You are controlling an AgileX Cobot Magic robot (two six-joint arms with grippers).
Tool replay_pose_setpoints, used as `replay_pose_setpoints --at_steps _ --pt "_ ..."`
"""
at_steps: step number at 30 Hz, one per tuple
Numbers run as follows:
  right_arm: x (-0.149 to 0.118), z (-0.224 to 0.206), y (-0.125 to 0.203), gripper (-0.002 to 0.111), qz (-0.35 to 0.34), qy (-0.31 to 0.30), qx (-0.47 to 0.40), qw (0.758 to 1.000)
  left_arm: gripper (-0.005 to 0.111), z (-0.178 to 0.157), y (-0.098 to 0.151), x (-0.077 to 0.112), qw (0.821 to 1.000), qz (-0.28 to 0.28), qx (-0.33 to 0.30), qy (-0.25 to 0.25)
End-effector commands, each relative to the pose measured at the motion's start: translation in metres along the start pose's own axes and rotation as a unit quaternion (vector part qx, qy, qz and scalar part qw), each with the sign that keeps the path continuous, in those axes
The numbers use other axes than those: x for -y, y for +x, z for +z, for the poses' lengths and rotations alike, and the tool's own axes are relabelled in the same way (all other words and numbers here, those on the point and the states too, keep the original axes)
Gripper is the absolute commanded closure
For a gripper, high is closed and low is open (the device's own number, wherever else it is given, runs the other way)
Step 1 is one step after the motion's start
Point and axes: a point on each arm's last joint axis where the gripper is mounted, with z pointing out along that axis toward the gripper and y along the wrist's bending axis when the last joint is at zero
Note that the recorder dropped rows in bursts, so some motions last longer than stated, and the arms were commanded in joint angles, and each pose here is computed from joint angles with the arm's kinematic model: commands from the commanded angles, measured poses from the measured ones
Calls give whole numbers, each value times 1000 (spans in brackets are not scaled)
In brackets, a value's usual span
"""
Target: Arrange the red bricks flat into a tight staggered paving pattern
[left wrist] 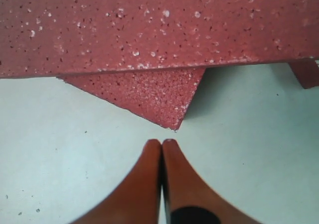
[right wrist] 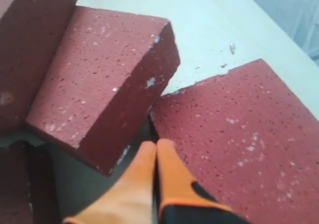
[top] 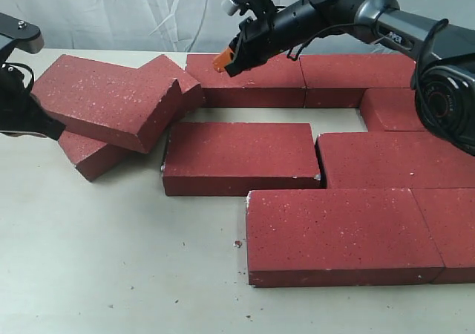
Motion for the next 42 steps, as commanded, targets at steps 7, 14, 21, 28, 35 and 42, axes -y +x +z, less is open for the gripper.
replay_pose_setpoints --at_steps 7,14,21,28,35,42 --pt "1 15 12 109 -41 -29 35 998 107 -2 -2 -1 1000 -11 21 -6" --pt "-1 17 12 109 -47 -31 31 998 107 -2 -3 -1 1000 -16 23 -2" --pt "-11 19 13 109 -60 -71 21 995 107 -2 -4 -1 999 -17 29 -6" --pt "-19 14 12 109 -62 -117 9 991 107 -2 -4 -1 999 -17 30 -7" --pt "-27 0 5 109 -54 -138 -31 988 107 -2 -6 -3 999 -16 42 -16" --pt "-25 -53 -22 109 54 -5 -177 983 107 -4 -16 3 995 -35 96 17"
